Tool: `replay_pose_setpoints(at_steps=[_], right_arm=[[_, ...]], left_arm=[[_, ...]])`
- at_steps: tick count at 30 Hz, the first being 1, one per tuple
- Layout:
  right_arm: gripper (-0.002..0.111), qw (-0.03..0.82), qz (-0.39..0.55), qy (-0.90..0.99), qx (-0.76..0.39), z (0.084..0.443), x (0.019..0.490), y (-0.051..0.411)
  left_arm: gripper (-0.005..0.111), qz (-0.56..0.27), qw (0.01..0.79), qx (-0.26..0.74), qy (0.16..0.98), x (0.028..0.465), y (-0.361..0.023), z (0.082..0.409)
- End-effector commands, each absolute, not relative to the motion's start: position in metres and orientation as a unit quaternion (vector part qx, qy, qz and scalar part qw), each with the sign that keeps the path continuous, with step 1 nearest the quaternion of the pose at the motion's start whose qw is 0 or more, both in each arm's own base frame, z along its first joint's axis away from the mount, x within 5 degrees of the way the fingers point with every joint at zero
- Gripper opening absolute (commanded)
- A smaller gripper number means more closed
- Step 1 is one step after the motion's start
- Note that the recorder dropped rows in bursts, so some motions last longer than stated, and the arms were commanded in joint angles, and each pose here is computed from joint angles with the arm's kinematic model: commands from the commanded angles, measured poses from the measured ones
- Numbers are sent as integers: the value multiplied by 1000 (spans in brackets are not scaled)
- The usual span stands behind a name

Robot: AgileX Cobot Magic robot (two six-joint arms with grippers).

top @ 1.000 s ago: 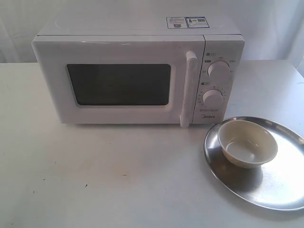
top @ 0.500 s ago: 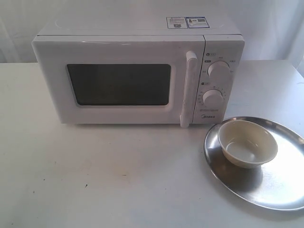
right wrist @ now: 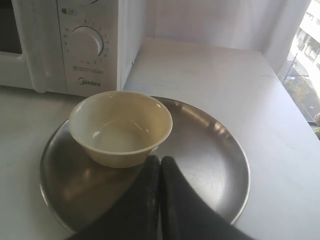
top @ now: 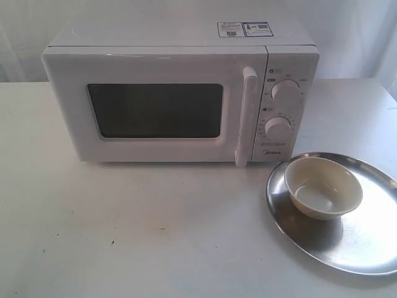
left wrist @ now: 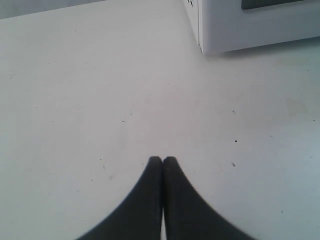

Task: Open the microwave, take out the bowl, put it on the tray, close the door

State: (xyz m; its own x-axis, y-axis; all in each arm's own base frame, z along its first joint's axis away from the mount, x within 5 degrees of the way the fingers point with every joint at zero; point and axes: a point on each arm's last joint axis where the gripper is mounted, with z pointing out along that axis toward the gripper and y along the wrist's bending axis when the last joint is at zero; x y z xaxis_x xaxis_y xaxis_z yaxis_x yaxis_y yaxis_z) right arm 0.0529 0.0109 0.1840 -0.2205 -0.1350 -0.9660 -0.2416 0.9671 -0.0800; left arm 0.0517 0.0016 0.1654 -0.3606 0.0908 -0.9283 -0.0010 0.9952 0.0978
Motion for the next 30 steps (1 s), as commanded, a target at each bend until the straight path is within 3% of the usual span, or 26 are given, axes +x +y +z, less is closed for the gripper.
replay_pose_setpoints(at_steps=[1,30], right_arm=[[0,614,31,781,-109,183,53,9],[0,607,30,786,-110,182,53,9]], left_arm=[[0,36,567,26,822,52,1,166],[0,36,567,26,822,52,1,166]])
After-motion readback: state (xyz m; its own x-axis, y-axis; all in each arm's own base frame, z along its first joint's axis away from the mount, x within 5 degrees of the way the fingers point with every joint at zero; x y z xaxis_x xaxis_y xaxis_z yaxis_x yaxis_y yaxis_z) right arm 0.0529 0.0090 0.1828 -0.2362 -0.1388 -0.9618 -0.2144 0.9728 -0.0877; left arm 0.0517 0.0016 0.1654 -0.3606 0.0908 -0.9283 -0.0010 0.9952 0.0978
